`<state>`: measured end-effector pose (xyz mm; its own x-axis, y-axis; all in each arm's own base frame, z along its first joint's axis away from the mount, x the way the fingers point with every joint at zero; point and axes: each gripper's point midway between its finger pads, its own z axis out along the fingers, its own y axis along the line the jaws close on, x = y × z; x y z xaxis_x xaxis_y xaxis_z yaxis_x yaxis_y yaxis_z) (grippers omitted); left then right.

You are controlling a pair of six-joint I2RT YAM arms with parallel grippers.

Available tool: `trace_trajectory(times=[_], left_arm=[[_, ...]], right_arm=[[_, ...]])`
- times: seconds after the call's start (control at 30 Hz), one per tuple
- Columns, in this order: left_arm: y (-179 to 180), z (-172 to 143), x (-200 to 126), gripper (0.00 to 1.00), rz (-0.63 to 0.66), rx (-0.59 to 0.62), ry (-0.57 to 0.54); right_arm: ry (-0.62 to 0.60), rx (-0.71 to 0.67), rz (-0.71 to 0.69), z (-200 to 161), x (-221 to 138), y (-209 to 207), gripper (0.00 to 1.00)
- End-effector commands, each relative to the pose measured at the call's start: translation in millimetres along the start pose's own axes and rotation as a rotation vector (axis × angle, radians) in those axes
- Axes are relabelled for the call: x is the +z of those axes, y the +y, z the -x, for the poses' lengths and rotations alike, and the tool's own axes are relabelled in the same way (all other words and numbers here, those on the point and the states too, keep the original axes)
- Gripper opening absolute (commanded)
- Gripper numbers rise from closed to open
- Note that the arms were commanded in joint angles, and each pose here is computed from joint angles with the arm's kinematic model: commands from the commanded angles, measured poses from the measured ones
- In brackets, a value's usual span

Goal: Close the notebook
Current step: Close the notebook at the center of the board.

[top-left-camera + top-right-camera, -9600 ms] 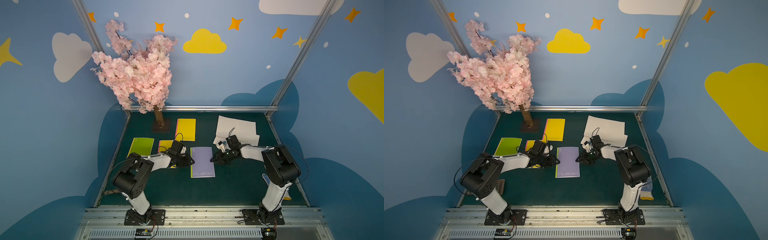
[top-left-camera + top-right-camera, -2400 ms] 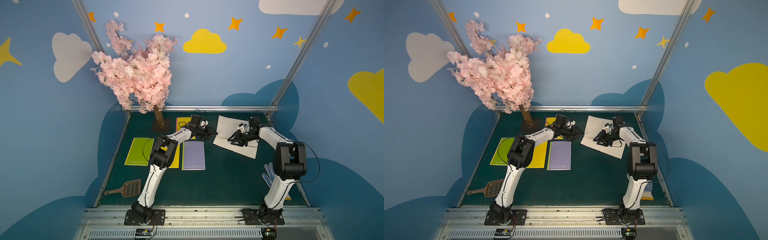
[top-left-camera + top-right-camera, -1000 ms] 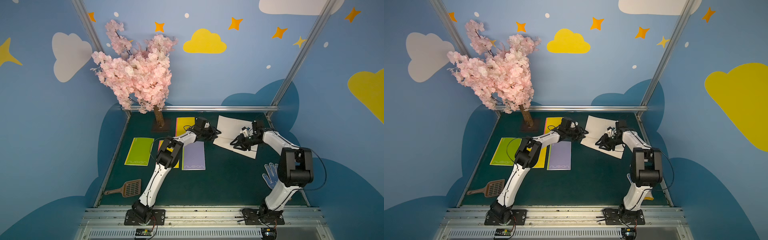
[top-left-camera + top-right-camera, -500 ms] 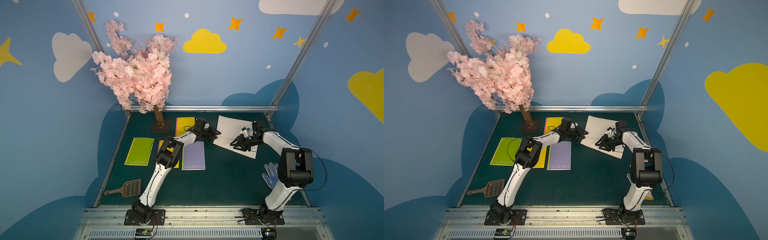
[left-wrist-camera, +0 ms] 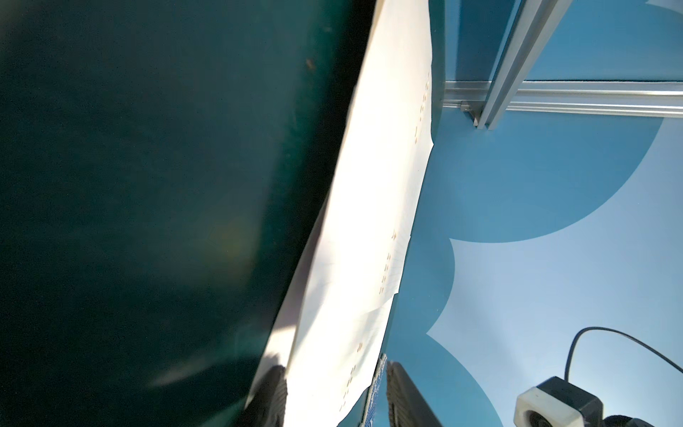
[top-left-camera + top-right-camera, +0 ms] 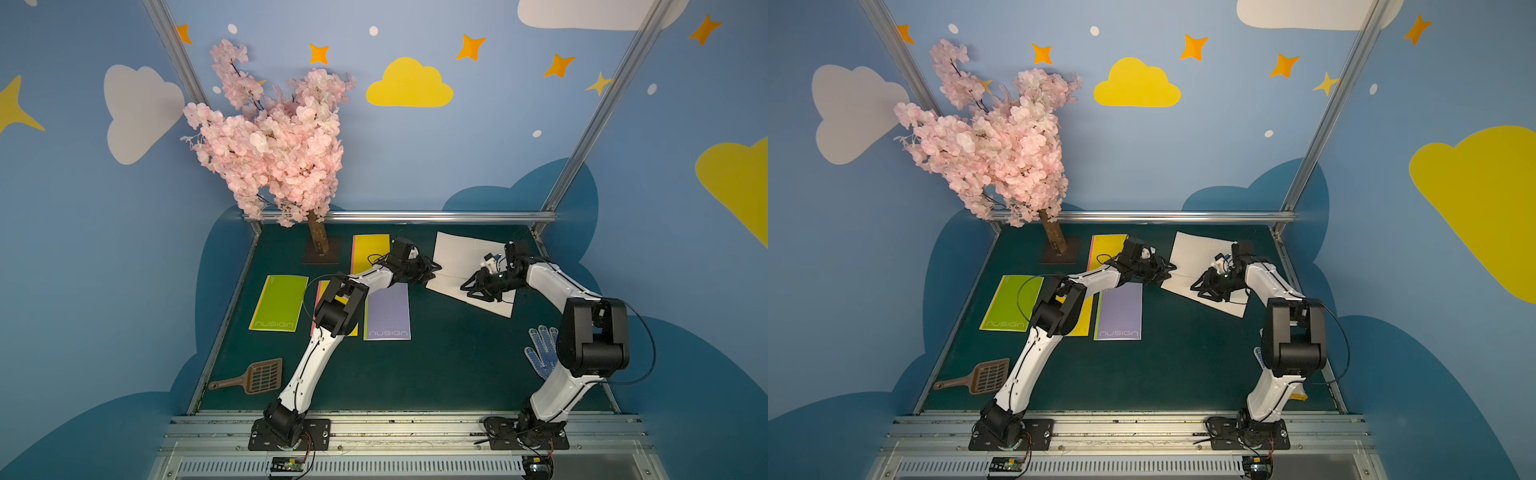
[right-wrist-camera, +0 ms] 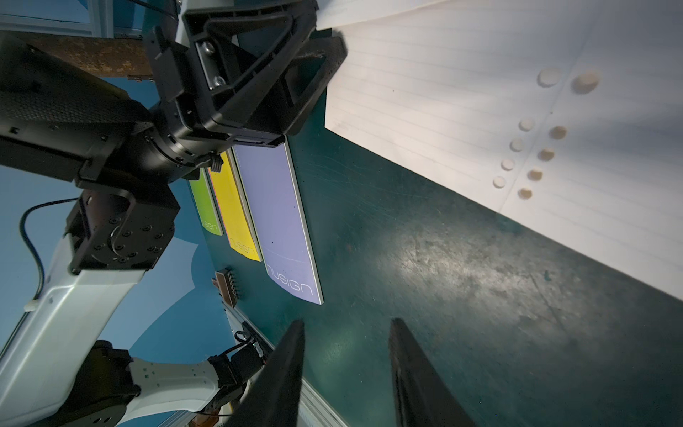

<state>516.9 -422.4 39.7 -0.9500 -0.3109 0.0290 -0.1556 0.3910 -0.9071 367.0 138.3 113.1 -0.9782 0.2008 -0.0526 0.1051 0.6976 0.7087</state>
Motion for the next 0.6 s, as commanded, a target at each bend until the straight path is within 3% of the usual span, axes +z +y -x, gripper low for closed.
trace_trajectory(times=[0.0, 0.3, 0.57], left_arm=[[27.7, 2.7, 12.5, 0.46, 0.028, -0.049, -0.013], [30.7, 6.1, 17.0, 0.38, 0.019, -0.055, -0.021], [21.9, 7.9, 13.7, 0.25, -0.001, -0.026, -0.017]], right_arm=[[0.003, -0.008, 0.02, -6.4, -4.3, 6.1, 0.4], [0.013, -0.005, 0.018, -9.7, 0.1, 3.9, 0.41], [0.012, -0.003, 0.02, -9.4, 1.8, 2.6, 0.4]])
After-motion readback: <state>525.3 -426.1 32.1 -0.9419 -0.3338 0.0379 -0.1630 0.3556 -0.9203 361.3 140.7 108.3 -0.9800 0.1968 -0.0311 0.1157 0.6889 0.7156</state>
